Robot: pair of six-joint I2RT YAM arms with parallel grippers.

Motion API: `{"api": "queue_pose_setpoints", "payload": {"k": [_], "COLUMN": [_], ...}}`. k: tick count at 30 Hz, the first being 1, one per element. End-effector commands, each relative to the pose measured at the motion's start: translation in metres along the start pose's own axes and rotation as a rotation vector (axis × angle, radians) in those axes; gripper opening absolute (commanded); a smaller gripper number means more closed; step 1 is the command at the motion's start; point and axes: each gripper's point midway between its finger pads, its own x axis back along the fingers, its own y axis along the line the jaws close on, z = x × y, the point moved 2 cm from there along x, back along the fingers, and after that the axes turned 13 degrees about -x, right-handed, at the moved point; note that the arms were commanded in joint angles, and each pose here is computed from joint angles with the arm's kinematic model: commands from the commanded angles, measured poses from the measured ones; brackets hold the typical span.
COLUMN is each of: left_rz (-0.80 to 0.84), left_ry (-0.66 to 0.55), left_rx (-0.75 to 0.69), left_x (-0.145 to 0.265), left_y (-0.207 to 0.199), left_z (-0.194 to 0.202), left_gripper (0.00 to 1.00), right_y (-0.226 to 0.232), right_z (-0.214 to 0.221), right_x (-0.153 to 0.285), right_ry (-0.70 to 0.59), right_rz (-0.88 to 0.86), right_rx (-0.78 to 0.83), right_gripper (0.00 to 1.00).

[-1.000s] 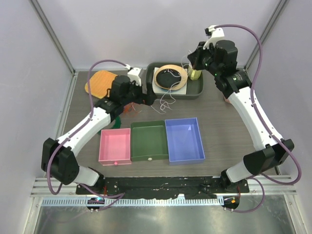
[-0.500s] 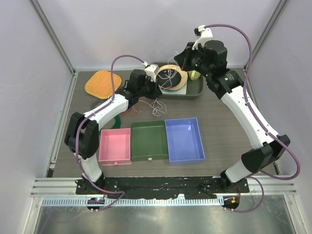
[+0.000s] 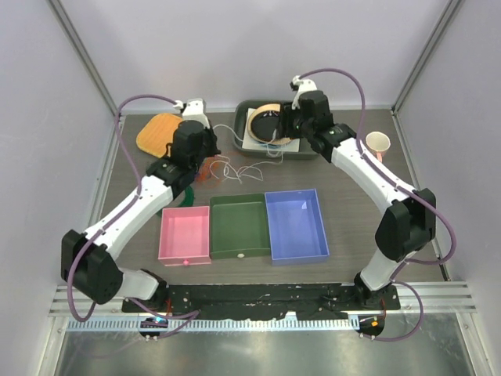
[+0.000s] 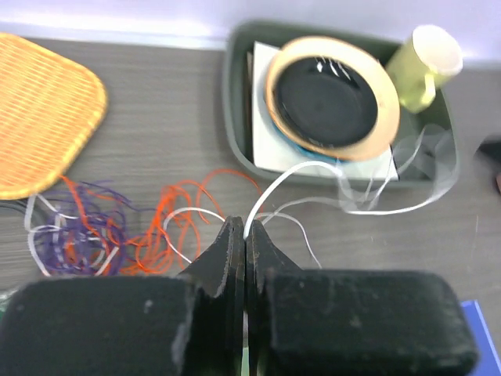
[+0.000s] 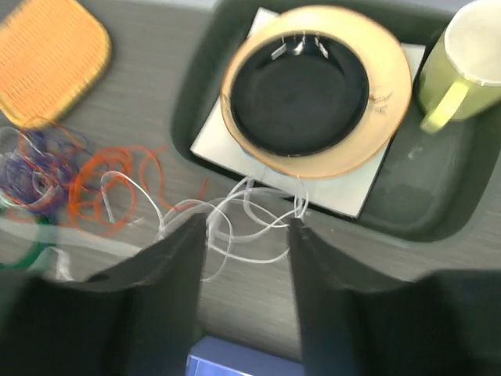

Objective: Untangle the cables

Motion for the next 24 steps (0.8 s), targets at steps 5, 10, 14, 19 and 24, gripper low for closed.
{"api": "queue_pose_setpoints", "payload": {"k": [5, 10, 14, 19, 24], "left_rz": [-0.065, 0.013, 0.08, 0.182, 0.191], "left_ry": [-0.107, -0.17, -0.201, -0.262, -0.299], "left_rx": [0.068, 0.095, 0.102, 0.107, 0.108], "left_x": [0.018, 0.03, 0.041, 0.064, 0.082], "left_y": [0.016, 0.003, -0.007, -0.019, -0.017], "left_z": [-0.061, -0.103, -0.127, -0.158, -0.173], "left_gripper": [0.0, 0.0, 0.0, 0.0, 0.0], "right_y": [0.02, 0.076, 0.096, 0.117, 0.136], "right_z": [0.03, 0.044, 0.061, 0.06, 0.074], "right_x": [0.024, 0.07, 0.067, 0.041, 0.008], "right_ry": [-0.071, -0.156, -0.138, -0.159, -0.103], "right_rz": [-0.299, -0.743, -0.783, -0.767, -0.858], "right_rx": [0.271, 0.467, 0.498, 0.467, 0.368], "right_gripper": [0.9, 0.92, 0.92, 0.92, 0.91]}}
